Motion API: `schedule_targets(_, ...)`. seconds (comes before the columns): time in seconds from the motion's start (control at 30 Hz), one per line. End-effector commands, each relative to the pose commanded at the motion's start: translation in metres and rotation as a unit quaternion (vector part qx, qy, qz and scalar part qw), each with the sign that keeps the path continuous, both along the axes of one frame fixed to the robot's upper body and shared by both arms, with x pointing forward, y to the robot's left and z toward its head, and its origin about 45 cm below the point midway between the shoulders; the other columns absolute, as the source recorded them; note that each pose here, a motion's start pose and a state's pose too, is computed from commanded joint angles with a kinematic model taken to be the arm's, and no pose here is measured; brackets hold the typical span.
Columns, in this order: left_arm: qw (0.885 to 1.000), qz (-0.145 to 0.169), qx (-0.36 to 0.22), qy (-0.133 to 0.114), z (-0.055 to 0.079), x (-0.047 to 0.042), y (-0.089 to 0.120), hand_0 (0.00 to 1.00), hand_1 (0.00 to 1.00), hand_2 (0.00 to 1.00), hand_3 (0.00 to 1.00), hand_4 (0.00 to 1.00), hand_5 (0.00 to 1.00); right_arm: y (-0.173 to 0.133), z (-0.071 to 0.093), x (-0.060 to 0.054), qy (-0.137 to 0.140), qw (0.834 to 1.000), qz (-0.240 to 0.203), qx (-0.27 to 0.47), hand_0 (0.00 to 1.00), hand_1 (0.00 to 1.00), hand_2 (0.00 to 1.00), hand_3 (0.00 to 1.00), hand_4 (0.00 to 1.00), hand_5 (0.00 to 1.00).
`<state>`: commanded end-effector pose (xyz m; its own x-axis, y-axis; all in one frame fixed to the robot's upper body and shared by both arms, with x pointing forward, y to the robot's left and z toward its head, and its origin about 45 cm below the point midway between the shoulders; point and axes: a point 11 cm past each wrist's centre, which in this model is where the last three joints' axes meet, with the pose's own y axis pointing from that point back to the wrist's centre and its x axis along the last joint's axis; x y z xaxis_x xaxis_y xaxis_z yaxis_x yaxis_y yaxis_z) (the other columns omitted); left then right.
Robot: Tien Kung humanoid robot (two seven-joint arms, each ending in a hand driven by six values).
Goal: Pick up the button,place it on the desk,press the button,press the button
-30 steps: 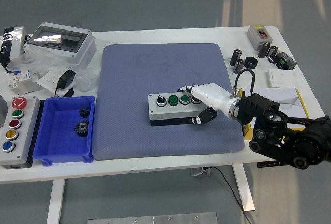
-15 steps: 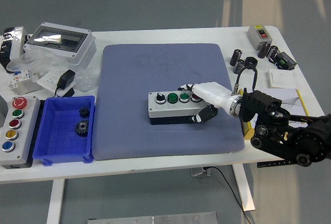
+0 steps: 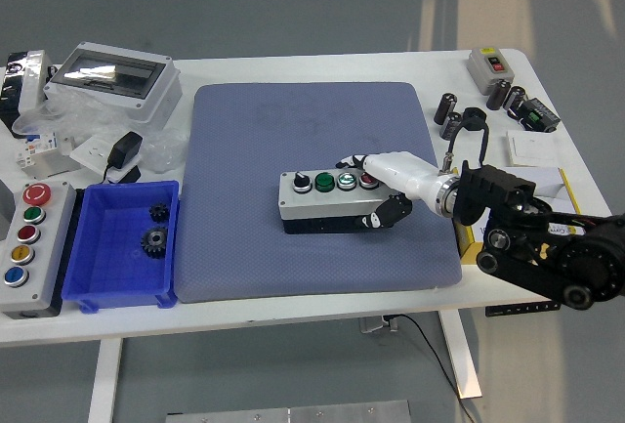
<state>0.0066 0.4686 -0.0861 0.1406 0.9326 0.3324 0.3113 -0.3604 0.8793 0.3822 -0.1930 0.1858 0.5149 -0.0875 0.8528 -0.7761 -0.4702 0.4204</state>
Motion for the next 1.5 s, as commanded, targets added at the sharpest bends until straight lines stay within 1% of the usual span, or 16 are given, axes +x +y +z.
schedule_targets(0.13, 1.000, 0.000, -0.001, 0.001, 0.000, -0.0006, -0.001, 0.689, 0.644, 0.569, 0.623, 0.620, 0.162, -0.001, 0.000, 0.000, 0.004, 1.000, -0.002, 0.002, 0.839, 0.862, 0.892, 0.963, 0.449, 0.002)
schedule_targets(0.17, 1.000, 0.000, -0.001, 0.001, 0.000, -0.0008, -0.001, 0.689, 0.644, 0.570, 0.624, 0.622, 0.159, -0.001, 0.001, 0.000, 0.005, 1.000, -0.003, 0.003, 0.930, 0.926, 0.960, 0.998, 0.497, 0.002)
schedule_targets(0.33, 1.000, 0.001, -0.003, 0.003, 0.000, -0.0008, -0.001, 0.689, 0.644, 0.570, 0.624, 0.622, 0.159, -0.002, 0.002, 0.000, 0.010, 1.000, -0.004, 0.004, 0.930, 0.926, 0.960, 0.998, 0.497, 0.002)
schedule_targets(0.37, 1.000, 0.001, -0.003, 0.003, 0.000, -0.0005, 0.000, 0.690, 0.644, 0.569, 0.623, 0.623, 0.158, -0.002, 0.002, 0.001, 0.011, 1.000, -0.004, 0.005, 0.963, 0.952, 0.981, 0.998, 0.504, 0.002)
schedule_targets(0.53, 1.000, -0.001, -0.004, 0.003, 0.001, 0.0004, 0.000, 0.690, 0.644, 0.569, 0.623, 0.623, 0.158, -0.003, 0.004, 0.002, 0.021, 1.000, -0.009, 0.014, 0.963, 0.952, 0.981, 0.998, 0.504, 0.002)
schedule_targets(0.73, 1.000, -0.002, -0.003, 0.005, 0.001, -0.0007, 0.001, 0.690, 0.643, 0.565, 0.622, 0.623, 0.155, -0.004, 0.009, 0.002, 0.044, 0.998, -0.020, 0.042, 0.968, 0.954, 0.986, 0.998, 0.508, 0.002)
schedule_targets(0.83, 1.000, -0.002, -0.004, 0.007, 0.001, -0.0022, 0.001, 0.690, 0.643, 0.567, 0.623, 0.627, 0.153, -0.003, 0.014, 0.002, 0.061, 0.996, -0.025, 0.065, 0.971, 0.957, 0.991, 0.998, 0.509, 0.002)
schedule_targets(0.93, 1.000, -0.001, -0.006, 0.008, 0.001, -0.0035, 0.001, 0.690, 0.643, 0.567, 0.623, 0.627, 0.153, -0.003, 0.024, 0.003, 0.078, 0.993, -0.028, 0.089, 0.971, 0.957, 0.991, 0.998, 0.509, 0.002)
schedule_targets(0.97, 1.000, -0.001, -0.007, 0.009, 0.001, -0.0037, 0.001, 0.692, 0.643, 0.568, 0.626, 0.638, 0.148, -0.003, 0.026, 0.003, 0.083, 0.991, -0.029, 0.097, 0.985, 0.962, 0.998, 0.998, 0.542, 0.002)
schedule_targets(1.13, 1.000, -0.001, -0.010, 0.009, 0.000, -0.0042, 0.000, 0.692, 0.643, 0.568, 0.626, 0.638, 0.148, -0.006, 0.033, 0.004, 0.099, 0.988, -0.035, 0.116, 0.985, 0.962, 0.998, 0.998, 0.542, 0.002)
schedule_targets(1.17, 1.000, -0.001, -0.010, 0.009, 0.000, -0.0042, 0.000, 0.694, 0.641, 0.569, 0.628, 0.643, 0.146, -0.007, 0.033, 0.004, 0.101, 0.987, -0.036, 0.118, 0.988, 0.963, 0.998, 0.998, 0.556, 0.002)
schedule_targets(1.33, 1.000, -0.001, -0.011, 0.009, 0.000, -0.0044, 0.000, 0.694, 0.641, 0.569, 0.628, 0.643, 0.146, -0.013, 0.033, 0.007, 0.106, 0.985, -0.047, 0.127, 0.988, 0.963, 0.998, 0.998, 0.556, 0.002)
schedule_targets(1.5, 1.000, -0.004, -0.011, 0.006, 0.001, -0.0020, 0.001, 0.694, 0.640, 0.566, 0.627, 0.645, 0.142, -0.019, 0.024, 0.017, 0.110, 0.983, -0.067, 0.130, 0.993, 0.965, 0.998, 0.998, 0.565, 0.002)
